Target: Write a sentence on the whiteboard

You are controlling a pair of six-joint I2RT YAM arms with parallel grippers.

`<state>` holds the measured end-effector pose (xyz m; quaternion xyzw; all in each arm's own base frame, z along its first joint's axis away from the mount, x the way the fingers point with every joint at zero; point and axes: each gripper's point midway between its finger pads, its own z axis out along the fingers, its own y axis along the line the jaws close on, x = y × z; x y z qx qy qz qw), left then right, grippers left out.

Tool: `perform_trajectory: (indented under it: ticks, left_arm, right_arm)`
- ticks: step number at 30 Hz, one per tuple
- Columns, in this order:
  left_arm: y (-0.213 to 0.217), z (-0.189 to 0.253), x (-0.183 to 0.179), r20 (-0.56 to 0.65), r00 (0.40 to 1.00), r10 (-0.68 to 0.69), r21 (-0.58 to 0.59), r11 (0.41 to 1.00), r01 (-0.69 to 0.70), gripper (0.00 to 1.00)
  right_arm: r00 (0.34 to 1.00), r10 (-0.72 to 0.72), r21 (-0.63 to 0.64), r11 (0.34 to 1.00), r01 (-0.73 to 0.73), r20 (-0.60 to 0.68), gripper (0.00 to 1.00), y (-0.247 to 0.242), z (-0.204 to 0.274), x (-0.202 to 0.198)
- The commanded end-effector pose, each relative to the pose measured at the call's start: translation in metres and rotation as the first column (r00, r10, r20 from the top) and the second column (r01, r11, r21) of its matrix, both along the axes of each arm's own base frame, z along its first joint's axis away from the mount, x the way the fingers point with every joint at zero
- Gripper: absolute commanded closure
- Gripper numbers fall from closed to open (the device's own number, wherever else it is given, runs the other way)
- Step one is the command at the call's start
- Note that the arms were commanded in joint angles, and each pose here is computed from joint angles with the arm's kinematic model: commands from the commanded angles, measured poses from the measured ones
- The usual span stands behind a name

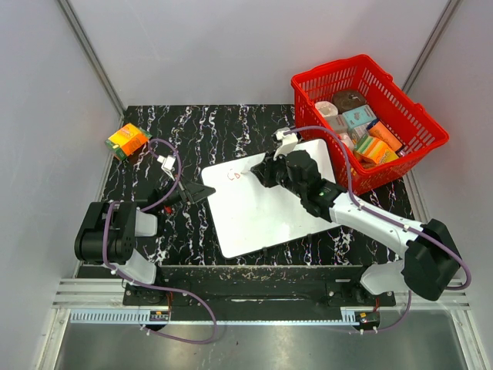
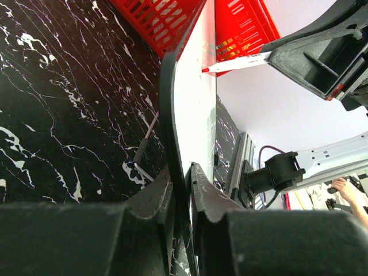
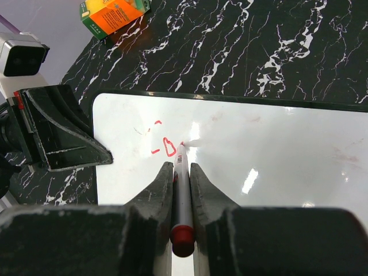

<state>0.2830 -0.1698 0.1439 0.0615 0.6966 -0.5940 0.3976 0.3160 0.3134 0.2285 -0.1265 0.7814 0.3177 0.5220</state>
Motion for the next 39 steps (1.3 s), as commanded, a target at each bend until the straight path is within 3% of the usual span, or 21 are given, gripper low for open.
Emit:
perform_trajectory:
  ticks: [1, 15, 39]
  left_arm:
    - [-0.008, 0.025, -0.006, 0.291, 0.954, -0.076, 0.053, 0.997, 0.063, 1.0]
    - [-0.008, 0.025, -0.006, 0.292, 0.953, -0.075, 0.054, 0.997, 0.061, 1.0]
    - [-0.008, 0.025, -0.006, 0.292, 0.953, -0.076, 0.054, 0.997, 0.063, 1.0]
  right_arm:
    - [1.0, 0.014, 0.018, 1.0, -0.014, 0.013, 1.0, 0.0, 0.008, -0.007]
    - [1.0, 0.03, 0.004, 1.0, -0.03, -0.007, 1.0, -0.002, 0.002, -0.014]
    - [0.997, -0.066, -0.019, 0.998, 0.067, 0.038, 1.0, -0.013, 0.012, 0.004]
